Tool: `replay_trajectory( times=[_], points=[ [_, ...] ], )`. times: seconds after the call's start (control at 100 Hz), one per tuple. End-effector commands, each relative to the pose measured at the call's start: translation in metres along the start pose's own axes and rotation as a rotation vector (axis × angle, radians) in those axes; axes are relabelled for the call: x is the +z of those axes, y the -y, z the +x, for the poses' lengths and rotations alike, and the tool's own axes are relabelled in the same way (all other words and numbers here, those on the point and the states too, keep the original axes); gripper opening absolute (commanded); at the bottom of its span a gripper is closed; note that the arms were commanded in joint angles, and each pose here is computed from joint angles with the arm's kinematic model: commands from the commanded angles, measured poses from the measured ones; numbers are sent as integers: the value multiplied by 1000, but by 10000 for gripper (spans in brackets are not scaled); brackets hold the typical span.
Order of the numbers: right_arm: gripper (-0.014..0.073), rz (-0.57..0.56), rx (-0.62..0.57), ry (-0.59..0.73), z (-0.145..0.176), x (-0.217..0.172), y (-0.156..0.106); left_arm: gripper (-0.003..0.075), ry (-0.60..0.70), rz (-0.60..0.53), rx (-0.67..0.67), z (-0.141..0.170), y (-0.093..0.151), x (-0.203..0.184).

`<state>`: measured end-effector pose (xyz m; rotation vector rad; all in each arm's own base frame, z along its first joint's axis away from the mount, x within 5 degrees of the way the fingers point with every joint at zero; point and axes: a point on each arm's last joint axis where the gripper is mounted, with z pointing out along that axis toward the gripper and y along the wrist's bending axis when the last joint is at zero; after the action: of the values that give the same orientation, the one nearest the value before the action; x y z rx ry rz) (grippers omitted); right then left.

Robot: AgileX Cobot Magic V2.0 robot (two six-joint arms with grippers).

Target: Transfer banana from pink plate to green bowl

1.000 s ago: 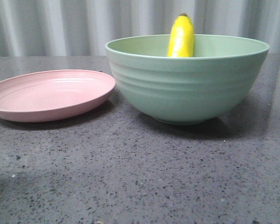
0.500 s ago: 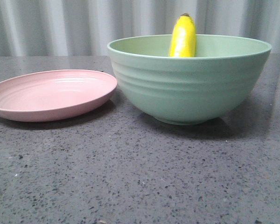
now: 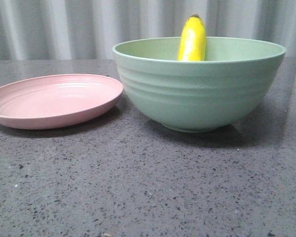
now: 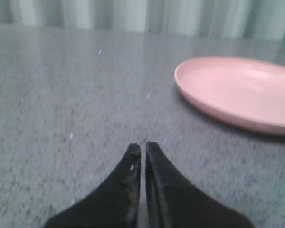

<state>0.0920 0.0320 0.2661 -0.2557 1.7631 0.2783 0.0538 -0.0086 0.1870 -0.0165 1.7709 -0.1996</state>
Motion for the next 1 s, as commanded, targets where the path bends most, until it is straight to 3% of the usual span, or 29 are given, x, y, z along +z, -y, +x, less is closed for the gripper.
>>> replay_trajectory(
  times=[0.0,0.75,0.99],
  points=[
    [-71,12,1,103,-16,-2,1,-20,21,-15,-2,2,-1,-1],
    [-71,13,-10,112,-17,-4,1,-20,23,-15,-2,1,-1,-1],
    [-71,121,-15,166,-19,-14,10,-20,23,-15,-2,1,-1,-1]
  ],
)
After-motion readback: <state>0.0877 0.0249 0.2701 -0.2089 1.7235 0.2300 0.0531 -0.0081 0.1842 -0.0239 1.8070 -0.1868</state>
